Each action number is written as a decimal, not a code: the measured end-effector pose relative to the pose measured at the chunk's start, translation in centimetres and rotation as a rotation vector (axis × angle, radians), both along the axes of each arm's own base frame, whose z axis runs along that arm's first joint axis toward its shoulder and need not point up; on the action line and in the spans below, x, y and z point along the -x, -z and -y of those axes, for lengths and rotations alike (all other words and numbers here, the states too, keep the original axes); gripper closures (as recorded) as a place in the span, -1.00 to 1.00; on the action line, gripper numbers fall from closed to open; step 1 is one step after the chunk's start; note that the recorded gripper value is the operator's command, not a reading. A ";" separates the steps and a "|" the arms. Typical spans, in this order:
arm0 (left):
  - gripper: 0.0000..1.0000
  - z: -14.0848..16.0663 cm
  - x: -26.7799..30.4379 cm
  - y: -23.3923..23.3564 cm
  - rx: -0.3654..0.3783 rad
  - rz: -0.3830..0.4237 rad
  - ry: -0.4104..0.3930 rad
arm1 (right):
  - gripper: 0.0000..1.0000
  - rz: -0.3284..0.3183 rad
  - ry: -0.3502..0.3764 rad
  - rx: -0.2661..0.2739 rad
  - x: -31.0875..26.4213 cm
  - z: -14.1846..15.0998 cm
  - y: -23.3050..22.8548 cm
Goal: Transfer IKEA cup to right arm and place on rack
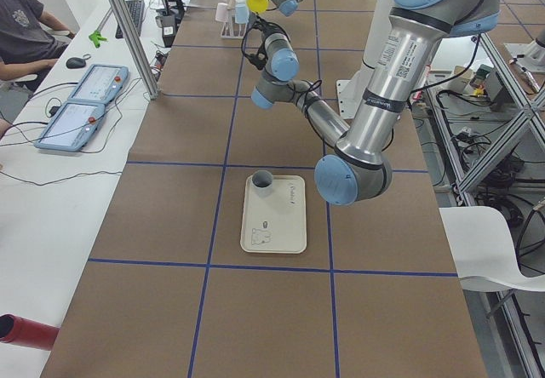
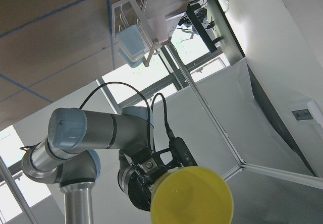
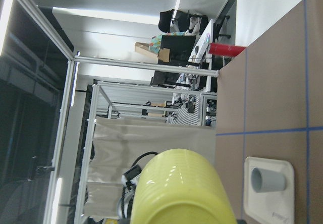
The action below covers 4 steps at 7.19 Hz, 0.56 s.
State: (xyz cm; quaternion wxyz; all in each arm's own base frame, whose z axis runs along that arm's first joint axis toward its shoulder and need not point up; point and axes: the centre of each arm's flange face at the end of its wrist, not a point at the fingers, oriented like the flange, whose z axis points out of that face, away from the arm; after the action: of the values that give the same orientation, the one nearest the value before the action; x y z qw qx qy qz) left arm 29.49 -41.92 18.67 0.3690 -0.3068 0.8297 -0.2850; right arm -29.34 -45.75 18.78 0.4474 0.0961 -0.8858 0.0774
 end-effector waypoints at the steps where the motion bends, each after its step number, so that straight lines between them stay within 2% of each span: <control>1: -1.00 1.0 0.4 -0.8 -0.077 0.113 0.060 | 0.46 -0.090 -0.052 0.013 -0.7 1.6 -1.4; 3: -1.00 3.5 1.3 -1.8 -0.208 0.336 0.151 | 0.46 -0.348 -0.130 0.008 -4.2 6.1 -2.1; 4: -1.00 5.3 2.6 -2.1 -0.248 0.441 0.202 | 0.47 -0.475 -0.151 0.009 -6.8 8.6 -2.1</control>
State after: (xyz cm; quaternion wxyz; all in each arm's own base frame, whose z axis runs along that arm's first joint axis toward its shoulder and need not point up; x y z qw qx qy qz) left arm 26.93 -47.18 20.77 0.5454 -0.1053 0.7842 -0.2766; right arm -22.52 -54.36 20.84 0.6364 0.1754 -0.7457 0.0900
